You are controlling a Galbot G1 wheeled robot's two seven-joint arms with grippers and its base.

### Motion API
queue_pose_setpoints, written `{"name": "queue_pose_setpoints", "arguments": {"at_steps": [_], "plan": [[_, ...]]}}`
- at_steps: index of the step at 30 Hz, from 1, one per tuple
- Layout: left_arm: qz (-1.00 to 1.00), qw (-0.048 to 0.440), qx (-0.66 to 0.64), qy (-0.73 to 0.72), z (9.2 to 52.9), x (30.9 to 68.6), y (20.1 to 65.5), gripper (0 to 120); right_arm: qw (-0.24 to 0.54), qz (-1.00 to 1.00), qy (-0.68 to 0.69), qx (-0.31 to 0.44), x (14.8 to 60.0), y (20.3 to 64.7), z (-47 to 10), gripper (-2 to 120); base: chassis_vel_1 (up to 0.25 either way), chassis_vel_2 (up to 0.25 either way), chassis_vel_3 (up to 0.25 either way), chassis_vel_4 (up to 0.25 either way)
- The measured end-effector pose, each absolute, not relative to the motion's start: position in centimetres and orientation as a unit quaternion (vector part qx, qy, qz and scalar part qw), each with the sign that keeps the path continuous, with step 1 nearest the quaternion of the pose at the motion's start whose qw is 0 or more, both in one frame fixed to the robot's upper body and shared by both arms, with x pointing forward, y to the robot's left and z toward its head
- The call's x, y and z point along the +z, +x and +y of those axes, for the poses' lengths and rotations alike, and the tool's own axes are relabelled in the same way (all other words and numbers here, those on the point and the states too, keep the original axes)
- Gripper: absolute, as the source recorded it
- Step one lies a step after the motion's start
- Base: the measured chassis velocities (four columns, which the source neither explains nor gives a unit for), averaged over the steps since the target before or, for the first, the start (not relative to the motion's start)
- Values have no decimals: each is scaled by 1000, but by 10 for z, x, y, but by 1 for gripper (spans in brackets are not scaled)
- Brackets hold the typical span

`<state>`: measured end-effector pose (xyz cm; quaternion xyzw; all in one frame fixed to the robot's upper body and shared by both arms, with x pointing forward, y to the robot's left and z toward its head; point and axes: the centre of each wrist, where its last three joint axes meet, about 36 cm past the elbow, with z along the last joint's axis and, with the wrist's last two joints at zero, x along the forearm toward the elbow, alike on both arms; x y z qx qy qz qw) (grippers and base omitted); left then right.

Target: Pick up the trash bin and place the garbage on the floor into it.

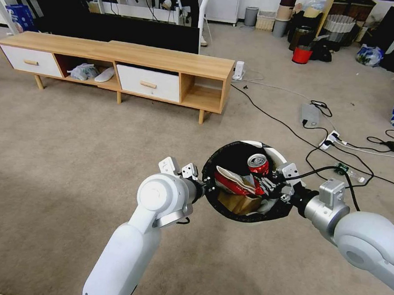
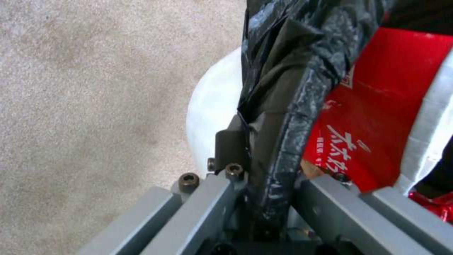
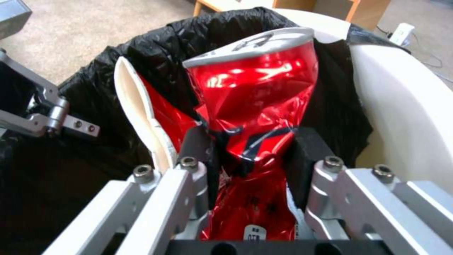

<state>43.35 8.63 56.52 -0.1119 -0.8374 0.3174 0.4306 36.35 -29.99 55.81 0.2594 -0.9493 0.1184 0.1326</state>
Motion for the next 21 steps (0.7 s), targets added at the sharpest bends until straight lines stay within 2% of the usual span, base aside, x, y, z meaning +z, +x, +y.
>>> {"name": "queue_pose_setpoints", "arguments": {"at_steps": [2, 3, 4, 5, 7, 8, 11, 14, 15, 16, 19, 21], "plan": [[-837, 432, 317, -112, 86, 565, 434, 0, 132, -949, 261, 118, 559, 363, -300, 38, 0, 0, 0, 0], [-837, 432, 317, -112, 86, 565, 434, 0, 132, -949, 261, 118, 559, 363, -300, 38, 0, 0, 0, 0], [-836, 433, 317, -112, 85, 563, 434, 0, 131, -948, 264, 118, 560, 363, -299, 46, 0, 0, 0, 0], [-836, 433, 317, -112, 85, 563, 434, 0, 131, -948, 264, 118, 560, 363, -299, 46, 0, 0, 0, 0], [-835, 434, 318, -112, 83, 561, 435, 0, 127, -948, 267, 117, 562, 362, -299, 57, 0, 0, 0, 0], [-835, 434, 318, -112, 83, 561, 435, 0, 127, -948, 267, 117, 562, 362, -299, 57, 0, 0, 0, 0], [-835, 435, 318, -111, 81, 558, 435, 0, 124, -947, 272, 117, 564, 362, -298, 74, 0, 0, 0, 0], [-835, 436, 318, -110, 80, 557, 435, 0, 123, -947, 273, 117, 564, 361, -297, 78, 0, 0, 0, 0], [-835, 436, 317, -109, 80, 556, 435, 0, 121, -946, 275, 117, 565, 361, -297, 85, 0, 0, 0, 0], [-835, 436, 317, -109, 80, 556, 435, 0, 121, -946, 275, 117, 565, 361, -297, 85, 0, 0, 0, 0], [-835, 436, 317, -109, 79, 555, 434, 0, 119, -945, 282, 117, 567, 361, -296, 99, 0, 0, 0, 0], [-835, 436, 317, -109, 79, 555, 434, 0, 118, -945, 283, 117, 568, 361, -296, 99, 0, 0, 0, 0]]}}
